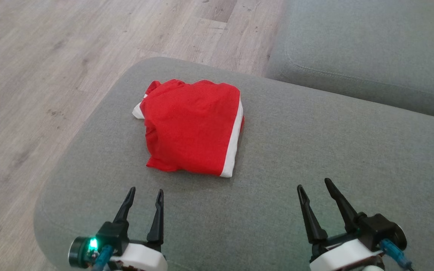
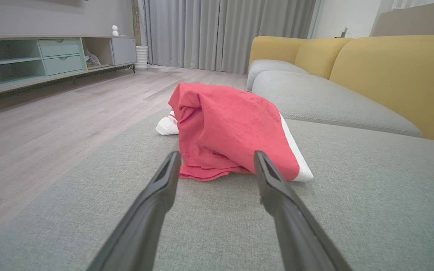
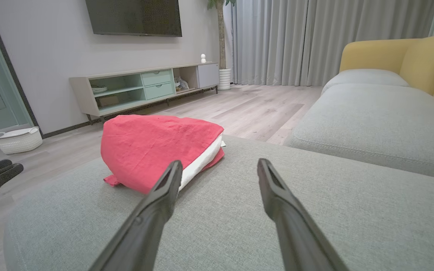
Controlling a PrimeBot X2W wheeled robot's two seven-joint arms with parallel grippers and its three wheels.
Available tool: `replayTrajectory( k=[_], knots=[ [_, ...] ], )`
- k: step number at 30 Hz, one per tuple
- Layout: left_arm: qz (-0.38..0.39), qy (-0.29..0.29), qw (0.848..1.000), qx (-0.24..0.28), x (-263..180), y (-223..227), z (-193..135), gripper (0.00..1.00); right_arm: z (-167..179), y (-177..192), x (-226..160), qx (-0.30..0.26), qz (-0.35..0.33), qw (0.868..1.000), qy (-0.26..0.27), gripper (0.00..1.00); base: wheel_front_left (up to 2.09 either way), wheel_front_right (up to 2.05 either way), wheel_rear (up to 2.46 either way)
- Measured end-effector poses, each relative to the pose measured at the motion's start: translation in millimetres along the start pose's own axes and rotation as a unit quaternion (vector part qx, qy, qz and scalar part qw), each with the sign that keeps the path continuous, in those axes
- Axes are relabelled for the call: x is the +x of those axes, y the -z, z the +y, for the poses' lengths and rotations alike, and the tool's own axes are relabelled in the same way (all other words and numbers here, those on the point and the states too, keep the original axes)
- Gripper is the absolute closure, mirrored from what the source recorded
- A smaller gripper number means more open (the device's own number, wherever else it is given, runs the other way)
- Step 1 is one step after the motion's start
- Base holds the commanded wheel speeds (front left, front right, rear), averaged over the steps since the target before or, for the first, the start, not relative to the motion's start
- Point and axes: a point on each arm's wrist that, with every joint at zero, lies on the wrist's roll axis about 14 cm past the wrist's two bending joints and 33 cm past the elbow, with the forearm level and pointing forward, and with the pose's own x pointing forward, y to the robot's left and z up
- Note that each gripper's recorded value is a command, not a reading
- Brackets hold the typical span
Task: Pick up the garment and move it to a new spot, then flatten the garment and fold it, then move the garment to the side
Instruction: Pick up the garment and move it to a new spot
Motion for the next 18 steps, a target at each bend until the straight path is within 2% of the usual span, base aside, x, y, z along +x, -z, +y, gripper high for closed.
replayTrajectory(
  k=[8, 12, 18],
  knots=[
    [0.004, 0.012, 1.000, 0.022, 5.1, 0.3, 1.9, 0.00, -3.5, 2.8, -2.0, 0.008, 0.003, 1.000, 0.007, 0.00, 0.00, 0.00, 0.00],
    [-0.004, 0.065, 0.996, 0.058, 35.6, -23.1, -8.4, 0.00, -18.8, 7.5, -9.6, 0.013, 0.007, 0.999, 0.034, 0.00, 0.00, 0.00, 0.00],
    [0.013, 0.139, 0.981, 0.134, 104.1, -75.4, -22.4, 0.00, -40.6, 17.1, -12.7, 0.018, 0.018, 0.998, 0.065, 0.00, 0.00, 0.00, 0.00]
  ],
)
